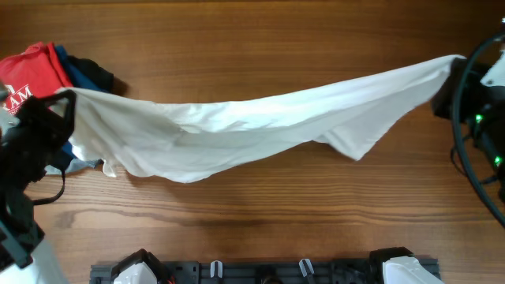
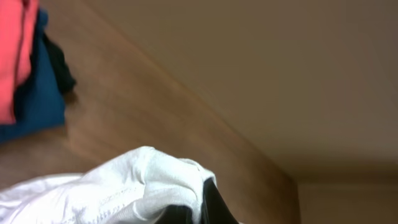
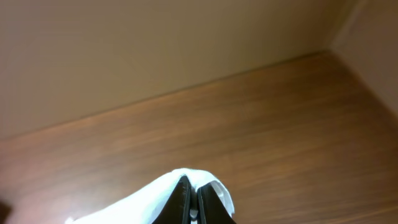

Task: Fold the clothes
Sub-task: 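Lift the shirt with both grippers, stretch it wide and lay it flat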

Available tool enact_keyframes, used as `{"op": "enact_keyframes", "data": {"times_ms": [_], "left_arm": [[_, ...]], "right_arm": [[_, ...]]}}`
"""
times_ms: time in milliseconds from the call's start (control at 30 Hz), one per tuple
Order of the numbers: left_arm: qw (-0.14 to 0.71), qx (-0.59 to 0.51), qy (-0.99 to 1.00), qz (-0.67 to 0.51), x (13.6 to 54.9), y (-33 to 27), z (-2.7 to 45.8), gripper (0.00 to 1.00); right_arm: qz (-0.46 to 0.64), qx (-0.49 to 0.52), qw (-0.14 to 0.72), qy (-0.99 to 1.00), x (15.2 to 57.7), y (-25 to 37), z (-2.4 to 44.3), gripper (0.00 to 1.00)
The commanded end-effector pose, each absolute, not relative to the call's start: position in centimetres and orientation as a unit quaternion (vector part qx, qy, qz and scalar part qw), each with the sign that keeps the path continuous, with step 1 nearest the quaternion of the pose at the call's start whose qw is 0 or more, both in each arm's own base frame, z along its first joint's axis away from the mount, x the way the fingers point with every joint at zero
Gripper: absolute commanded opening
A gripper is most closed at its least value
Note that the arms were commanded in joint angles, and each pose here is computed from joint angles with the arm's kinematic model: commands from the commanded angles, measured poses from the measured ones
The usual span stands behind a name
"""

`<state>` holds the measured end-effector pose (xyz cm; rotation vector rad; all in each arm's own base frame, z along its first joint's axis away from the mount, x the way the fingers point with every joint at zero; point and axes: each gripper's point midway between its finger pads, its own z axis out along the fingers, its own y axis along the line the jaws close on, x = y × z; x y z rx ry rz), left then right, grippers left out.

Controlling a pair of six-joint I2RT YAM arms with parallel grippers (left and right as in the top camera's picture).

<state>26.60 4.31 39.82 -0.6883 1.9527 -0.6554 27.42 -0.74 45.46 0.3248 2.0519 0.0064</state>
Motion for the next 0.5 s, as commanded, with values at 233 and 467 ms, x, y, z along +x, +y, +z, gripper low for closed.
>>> {"op": "enact_keyframes", "data": {"times_ms": [233, 467], "left_arm": [[0.388, -0.228, 0.812, -0.371, 38.6, 2.7, 35.5, 0.04], [0.451, -0.152, 0.849, -0.231, 50.4, 4.9, 32.8, 0.04]], "right_arm": [[-0.008, 0.102, 0.342, 0.934, 41.0, 0.2, 32.8, 0.04], [0.018, 0.124, 0.505, 0.854, 53.2, -5.1, 35.7, 0.04]]}}
